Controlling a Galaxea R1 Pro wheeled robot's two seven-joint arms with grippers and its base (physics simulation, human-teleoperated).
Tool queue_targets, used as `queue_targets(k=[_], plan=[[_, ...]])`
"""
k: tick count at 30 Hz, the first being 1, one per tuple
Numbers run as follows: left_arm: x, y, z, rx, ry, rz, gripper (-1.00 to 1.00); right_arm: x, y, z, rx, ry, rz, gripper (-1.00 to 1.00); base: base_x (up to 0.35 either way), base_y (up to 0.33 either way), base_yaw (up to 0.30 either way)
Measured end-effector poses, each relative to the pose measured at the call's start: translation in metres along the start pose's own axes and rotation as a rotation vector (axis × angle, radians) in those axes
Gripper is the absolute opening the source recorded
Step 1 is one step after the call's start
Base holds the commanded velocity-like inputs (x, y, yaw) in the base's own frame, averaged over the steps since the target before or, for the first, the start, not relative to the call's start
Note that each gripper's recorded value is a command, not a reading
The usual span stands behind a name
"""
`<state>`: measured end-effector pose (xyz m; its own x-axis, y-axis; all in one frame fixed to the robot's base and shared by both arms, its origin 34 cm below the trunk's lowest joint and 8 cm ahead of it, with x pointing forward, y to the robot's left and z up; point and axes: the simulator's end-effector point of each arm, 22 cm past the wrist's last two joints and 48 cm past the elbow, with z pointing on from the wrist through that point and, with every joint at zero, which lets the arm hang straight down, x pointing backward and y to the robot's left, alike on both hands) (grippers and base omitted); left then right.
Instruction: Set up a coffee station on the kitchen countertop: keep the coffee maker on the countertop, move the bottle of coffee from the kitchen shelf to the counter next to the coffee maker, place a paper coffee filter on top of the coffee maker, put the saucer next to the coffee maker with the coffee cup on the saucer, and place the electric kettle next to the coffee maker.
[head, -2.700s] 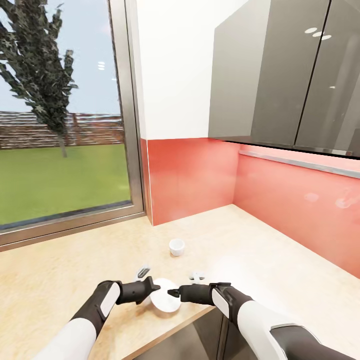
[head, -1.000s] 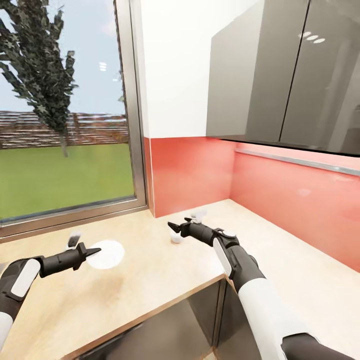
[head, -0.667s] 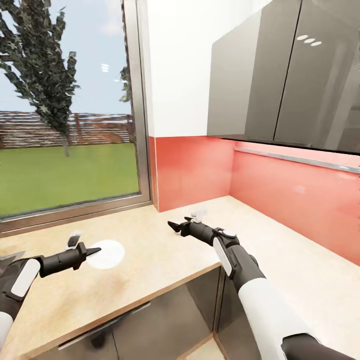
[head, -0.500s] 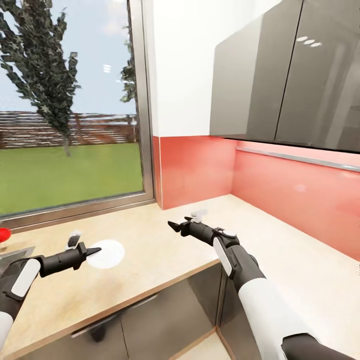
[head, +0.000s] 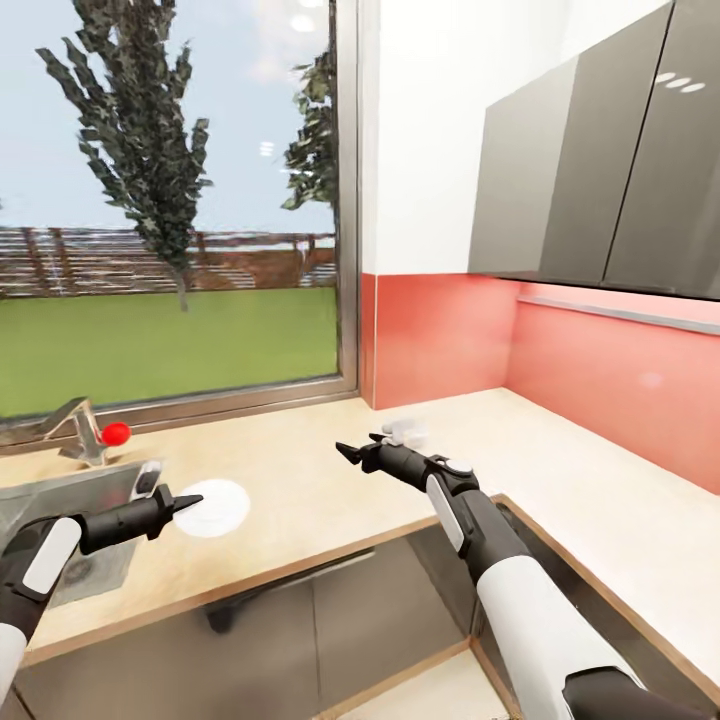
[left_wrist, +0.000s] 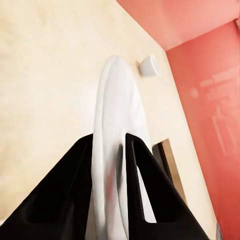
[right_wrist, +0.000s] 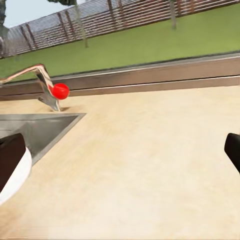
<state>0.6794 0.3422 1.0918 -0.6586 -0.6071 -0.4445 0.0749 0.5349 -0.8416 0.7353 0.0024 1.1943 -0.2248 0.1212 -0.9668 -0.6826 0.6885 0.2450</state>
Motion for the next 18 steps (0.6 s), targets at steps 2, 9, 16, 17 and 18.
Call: queue_targets(k=[2, 9, 16, 17, 18], plan=[[0.000, -0.001, 0.000, 0.001, -0.001, 0.001, -1.00, -0.001, 0.001, 0.000, -0.001, -0.002, -0.001, 1.00, -0.319, 0.049, 0.241], [-0.001, -0.004, -0.001, 0.006, -0.003, 0.003, -1.00, -0.004, 0.010, -0.002, -0.039, -0.005, -0.006, 1.00, -0.332, 0.008, 0.177], [-0.001, -0.004, -0.002, 0.005, -0.003, 0.004, -1.00, -0.004, 0.011, -0.002, -0.042, -0.004, -0.007, 1.00, -0.335, 0.000, 0.005], [-0.001, -0.004, -0.002, 0.005, -0.003, 0.004, -1.00, -0.004, 0.011, -0.001, -0.042, -0.004, -0.007, 1.00, -0.335, 0.000, 0.000], [-0.001, -0.004, -0.002, 0.005, -0.003, 0.005, -1.00, -0.004, 0.011, -0.001, -0.042, -0.004, -0.008, 1.00, -0.335, 0.000, 0.000]])
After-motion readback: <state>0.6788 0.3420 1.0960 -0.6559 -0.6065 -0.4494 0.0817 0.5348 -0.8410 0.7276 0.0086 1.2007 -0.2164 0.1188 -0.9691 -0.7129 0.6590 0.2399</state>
